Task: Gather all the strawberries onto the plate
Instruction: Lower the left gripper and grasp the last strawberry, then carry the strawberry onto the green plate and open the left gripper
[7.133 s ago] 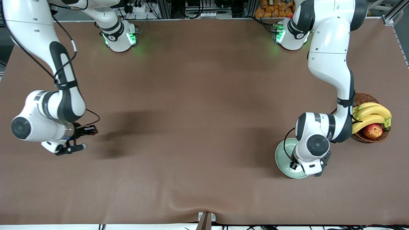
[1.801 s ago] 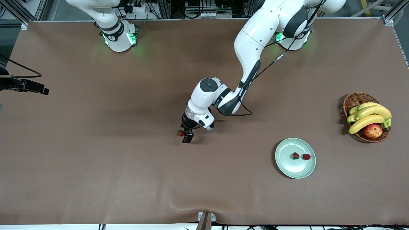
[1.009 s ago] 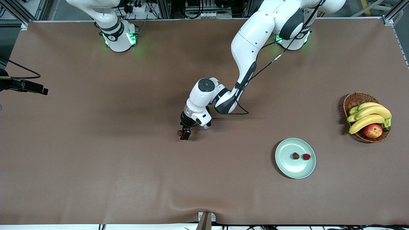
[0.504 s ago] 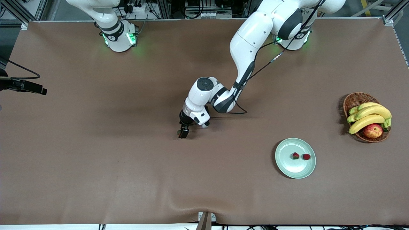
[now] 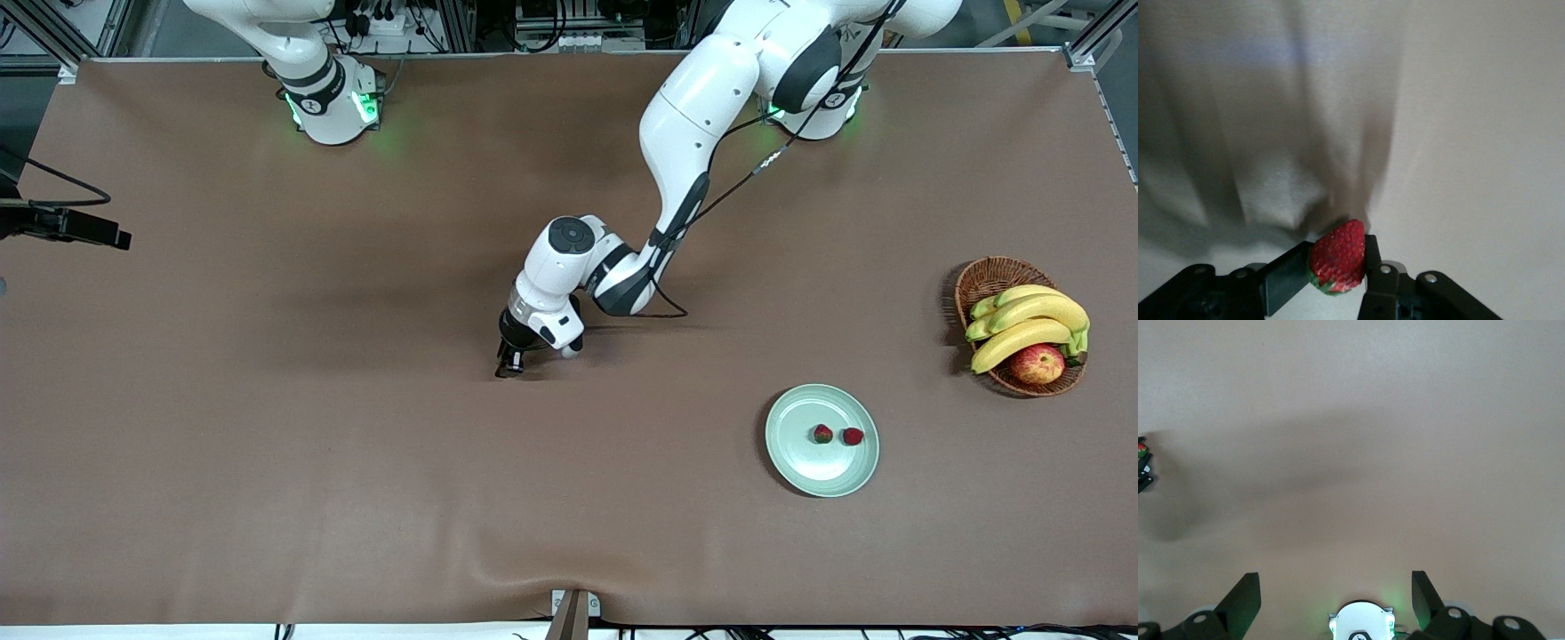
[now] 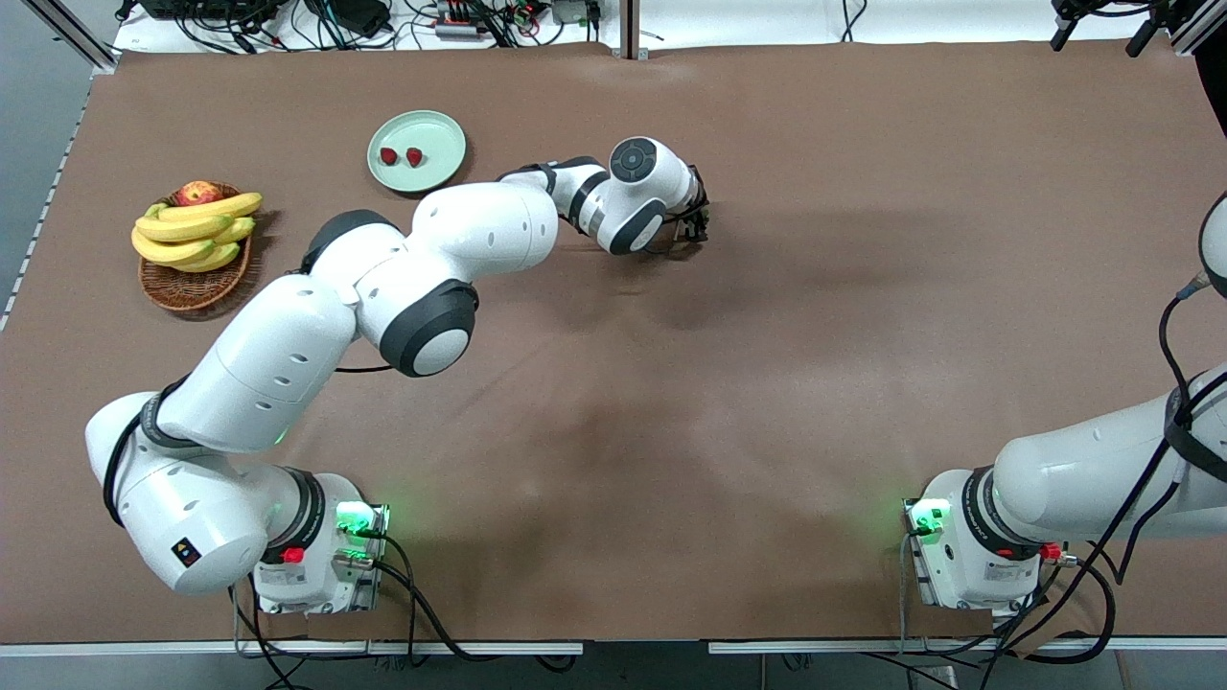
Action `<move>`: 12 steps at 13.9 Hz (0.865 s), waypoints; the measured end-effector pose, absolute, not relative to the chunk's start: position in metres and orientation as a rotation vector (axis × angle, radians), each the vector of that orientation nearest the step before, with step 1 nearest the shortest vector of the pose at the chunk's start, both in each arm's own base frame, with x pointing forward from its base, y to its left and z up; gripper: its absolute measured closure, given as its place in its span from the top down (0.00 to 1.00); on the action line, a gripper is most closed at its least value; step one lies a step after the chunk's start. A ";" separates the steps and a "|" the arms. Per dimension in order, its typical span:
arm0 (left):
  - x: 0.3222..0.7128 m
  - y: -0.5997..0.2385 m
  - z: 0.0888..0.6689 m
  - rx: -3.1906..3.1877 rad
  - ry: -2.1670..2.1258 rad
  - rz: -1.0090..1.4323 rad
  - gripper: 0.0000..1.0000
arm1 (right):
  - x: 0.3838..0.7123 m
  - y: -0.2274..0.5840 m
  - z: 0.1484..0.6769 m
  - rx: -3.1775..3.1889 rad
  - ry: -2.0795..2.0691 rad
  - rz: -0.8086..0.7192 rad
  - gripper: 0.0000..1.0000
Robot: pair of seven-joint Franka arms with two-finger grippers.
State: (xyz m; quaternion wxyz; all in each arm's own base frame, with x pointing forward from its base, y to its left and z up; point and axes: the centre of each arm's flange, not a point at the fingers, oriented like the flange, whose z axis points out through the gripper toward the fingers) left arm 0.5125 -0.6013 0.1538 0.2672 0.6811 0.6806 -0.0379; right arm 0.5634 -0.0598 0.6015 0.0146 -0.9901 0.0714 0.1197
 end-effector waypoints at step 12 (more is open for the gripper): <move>0.655 -0.454 0.260 1.548 2.225 -0.150 0.35 | 0.556 -0.053 0.597 -3.079 0.203 0.401 1.00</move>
